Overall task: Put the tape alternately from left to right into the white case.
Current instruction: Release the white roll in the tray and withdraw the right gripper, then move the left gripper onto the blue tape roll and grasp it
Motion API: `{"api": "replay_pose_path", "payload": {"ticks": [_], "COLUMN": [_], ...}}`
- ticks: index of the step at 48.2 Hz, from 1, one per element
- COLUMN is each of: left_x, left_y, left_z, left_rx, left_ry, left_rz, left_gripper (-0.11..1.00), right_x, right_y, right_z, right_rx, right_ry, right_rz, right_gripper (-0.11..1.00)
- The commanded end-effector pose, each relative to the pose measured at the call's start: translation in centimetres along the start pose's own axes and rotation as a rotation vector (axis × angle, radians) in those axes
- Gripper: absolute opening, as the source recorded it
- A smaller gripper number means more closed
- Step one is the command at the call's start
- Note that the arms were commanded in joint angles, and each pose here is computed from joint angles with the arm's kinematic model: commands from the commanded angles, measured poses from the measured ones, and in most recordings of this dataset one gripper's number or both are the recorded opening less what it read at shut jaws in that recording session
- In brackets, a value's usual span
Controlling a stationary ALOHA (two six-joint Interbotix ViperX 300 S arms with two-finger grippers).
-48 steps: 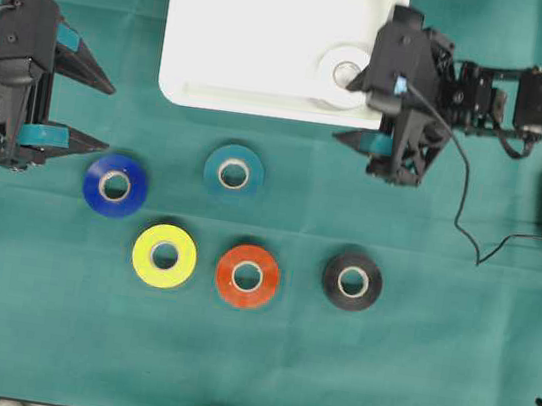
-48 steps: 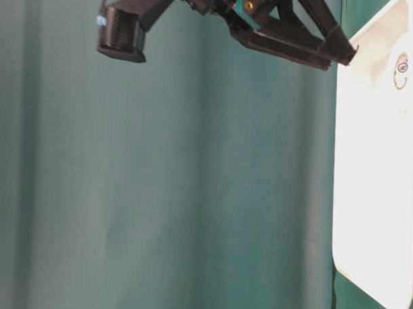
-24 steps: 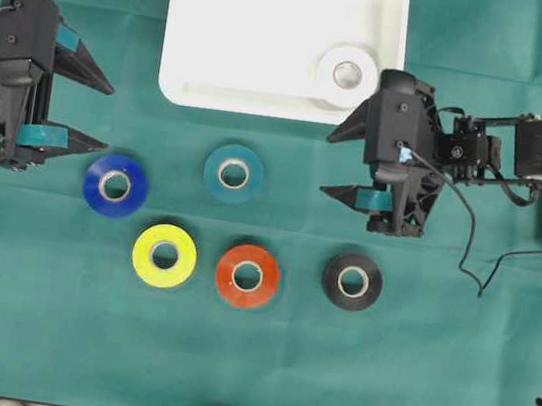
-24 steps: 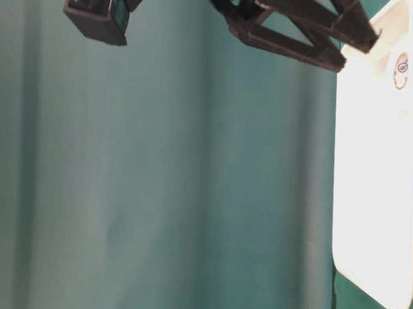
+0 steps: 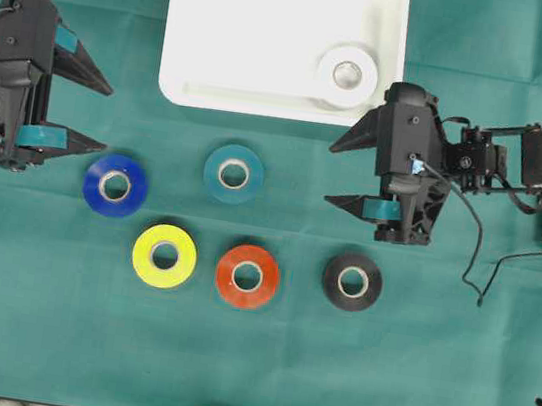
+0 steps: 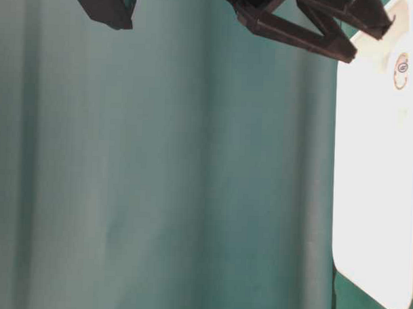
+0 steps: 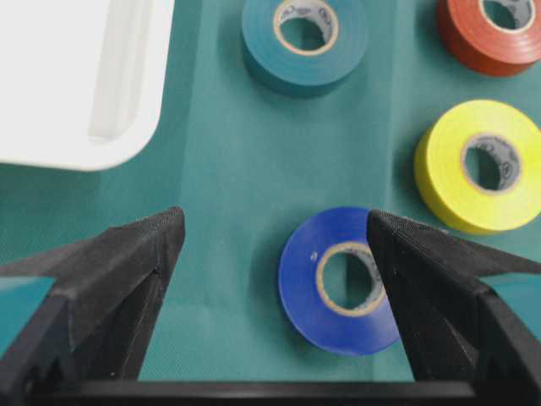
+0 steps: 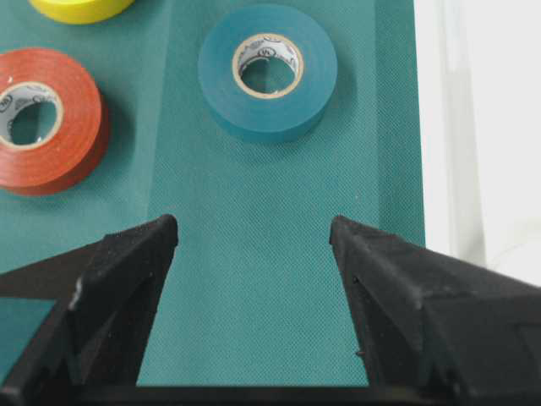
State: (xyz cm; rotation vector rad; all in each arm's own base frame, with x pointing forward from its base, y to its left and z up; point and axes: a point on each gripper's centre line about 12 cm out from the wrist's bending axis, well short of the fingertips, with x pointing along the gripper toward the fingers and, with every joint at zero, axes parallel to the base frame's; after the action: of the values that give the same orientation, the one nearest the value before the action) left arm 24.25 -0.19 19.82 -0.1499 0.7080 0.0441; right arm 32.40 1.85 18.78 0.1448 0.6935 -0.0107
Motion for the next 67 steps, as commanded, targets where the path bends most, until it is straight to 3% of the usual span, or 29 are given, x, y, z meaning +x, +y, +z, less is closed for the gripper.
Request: {"api": "replay_pose_path", "payload": {"ticks": [1, 16, 30, 67], "left_x": [-0.2, -0.1, 0.1, 5.1], "left_y": [-0.5, -2.4, -2.5, -2.1], "left_z": [0.5, -0.9, -2.1, -3.2], "left_rx": [0.012, 0.056, -0.053, -0.072], "left_ry": [-0.02, 0.014, 0.053, 0.223], "left_rz": [-0.017, -0.077, -0.081, -0.018], "left_gripper": [0.55, 0.55, 0.55, 0.55], "right_x": [-0.5, -0.5, -0.5, 0.3], "right_y": [0.3, 0.3, 0.3, 0.2], "right_z": [0.9, 0.9, 0.9, 0.4], "right_rx": [0.001, 0.001, 0.001, 0.001], "right_ry": [-0.04, -0.065, -0.069, -0.048], "right_rz": [0.011, 0.018, 0.02, 0.017], "right_gripper": [0.8, 0.8, 0.8, 0.8]}}
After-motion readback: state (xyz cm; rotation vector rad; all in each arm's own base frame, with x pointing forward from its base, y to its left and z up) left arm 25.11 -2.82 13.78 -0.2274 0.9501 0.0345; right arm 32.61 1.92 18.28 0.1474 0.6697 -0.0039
